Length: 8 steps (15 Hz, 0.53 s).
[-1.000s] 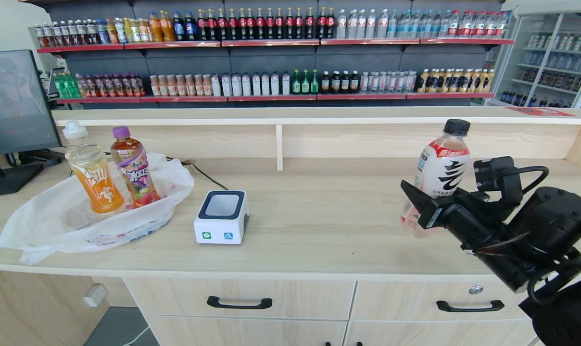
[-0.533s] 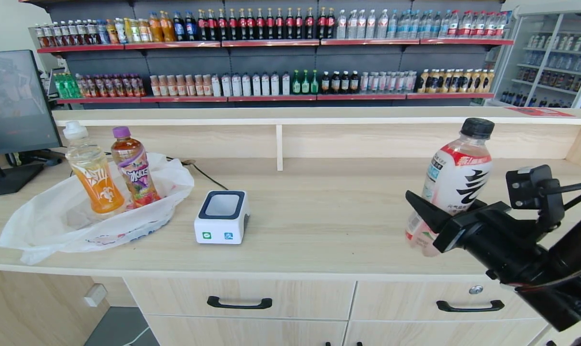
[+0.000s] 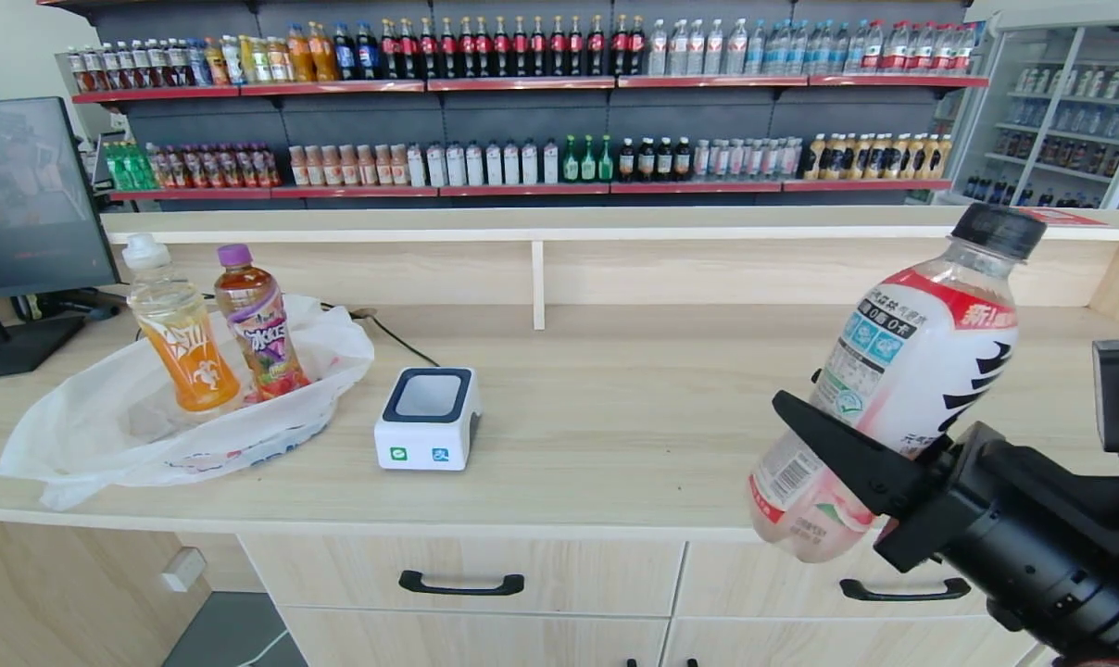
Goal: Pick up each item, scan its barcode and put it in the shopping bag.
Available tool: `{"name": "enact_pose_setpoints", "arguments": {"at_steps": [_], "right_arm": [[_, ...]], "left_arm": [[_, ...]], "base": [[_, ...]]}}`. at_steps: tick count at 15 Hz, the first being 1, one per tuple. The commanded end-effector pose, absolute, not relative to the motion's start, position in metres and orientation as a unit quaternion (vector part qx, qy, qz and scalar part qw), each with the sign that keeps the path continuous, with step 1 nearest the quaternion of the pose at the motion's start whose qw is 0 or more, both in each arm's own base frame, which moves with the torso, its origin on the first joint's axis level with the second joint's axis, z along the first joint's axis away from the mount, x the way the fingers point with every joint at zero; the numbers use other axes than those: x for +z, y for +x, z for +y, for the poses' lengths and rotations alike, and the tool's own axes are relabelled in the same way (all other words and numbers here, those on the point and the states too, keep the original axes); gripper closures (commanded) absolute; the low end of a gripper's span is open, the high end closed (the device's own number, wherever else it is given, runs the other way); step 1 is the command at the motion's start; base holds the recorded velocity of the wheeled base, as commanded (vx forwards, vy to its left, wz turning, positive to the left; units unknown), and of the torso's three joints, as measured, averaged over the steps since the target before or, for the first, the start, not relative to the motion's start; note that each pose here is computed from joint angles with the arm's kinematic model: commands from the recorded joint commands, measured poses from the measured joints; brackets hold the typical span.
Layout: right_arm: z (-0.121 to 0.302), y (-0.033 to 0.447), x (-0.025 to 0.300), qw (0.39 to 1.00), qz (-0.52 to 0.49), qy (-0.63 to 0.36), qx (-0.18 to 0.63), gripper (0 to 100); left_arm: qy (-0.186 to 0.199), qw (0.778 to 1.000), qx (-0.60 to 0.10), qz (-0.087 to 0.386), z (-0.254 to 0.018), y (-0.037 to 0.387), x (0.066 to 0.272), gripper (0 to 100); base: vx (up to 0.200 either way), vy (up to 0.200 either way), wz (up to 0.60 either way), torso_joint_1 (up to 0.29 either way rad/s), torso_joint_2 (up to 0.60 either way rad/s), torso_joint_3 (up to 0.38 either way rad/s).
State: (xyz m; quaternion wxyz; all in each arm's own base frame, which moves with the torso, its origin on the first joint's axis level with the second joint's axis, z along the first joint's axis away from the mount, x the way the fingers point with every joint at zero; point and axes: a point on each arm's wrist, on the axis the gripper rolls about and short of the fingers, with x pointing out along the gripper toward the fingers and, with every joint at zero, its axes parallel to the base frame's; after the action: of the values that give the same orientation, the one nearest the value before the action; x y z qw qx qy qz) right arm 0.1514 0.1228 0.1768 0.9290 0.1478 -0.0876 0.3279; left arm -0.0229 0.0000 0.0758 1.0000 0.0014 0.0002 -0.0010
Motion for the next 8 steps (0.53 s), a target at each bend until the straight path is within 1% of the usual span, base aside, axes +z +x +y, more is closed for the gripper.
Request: {"name": "enact_pose_setpoints", "arguments": {"at_steps": [1, 2, 3, 5, 8], "right_arm": [[0.130, 0.142, 0.186, 0.906, -0.092, 0.187, 0.367, 100], [0.136, 0.140, 0.190, 0.890, -0.086, 0.206, 0.398, 100], [0.139, 0.141, 0.191, 0.881, -0.084, 0.211, 0.415, 100], [0.154, 0.148, 0.195, 0.848, -0.072, 0.218, 0.478, 100], [0.175, 0.158, 0.202, 0.815, -0.063, 0.239, 0.525, 100]], "left_arm": [[0.002, 1.000, -0.001, 0.000, 0.000, -0.023, 0.076, 0], [0.002, 1.000, -0.001, 0.000, 0.000, -0.023, 0.076, 0], [0.002, 1.000, -0.001, 0.000, 0.000, -0.023, 0.076, 0], [0.002, 1.000, -0.001, 0.000, 0.000, -0.023, 0.076, 0], [0.002, 1.000, -0.002, 0.000, 0.000, -0.023, 0.076, 0]], "base": [[0.000, 0.000, 0.00, 0.000, 0.00, 0.000], [0.000, 0.000, 0.00, 0.000, 0.00, 0.000], [0.000, 0.000, 0.00, 0.000, 0.00, 0.000], [0.000, 0.000, 0.00, 0.000, 0.00, 0.000], [0.000, 0.000, 0.00, 0.000, 0.00, 0.000]]}}
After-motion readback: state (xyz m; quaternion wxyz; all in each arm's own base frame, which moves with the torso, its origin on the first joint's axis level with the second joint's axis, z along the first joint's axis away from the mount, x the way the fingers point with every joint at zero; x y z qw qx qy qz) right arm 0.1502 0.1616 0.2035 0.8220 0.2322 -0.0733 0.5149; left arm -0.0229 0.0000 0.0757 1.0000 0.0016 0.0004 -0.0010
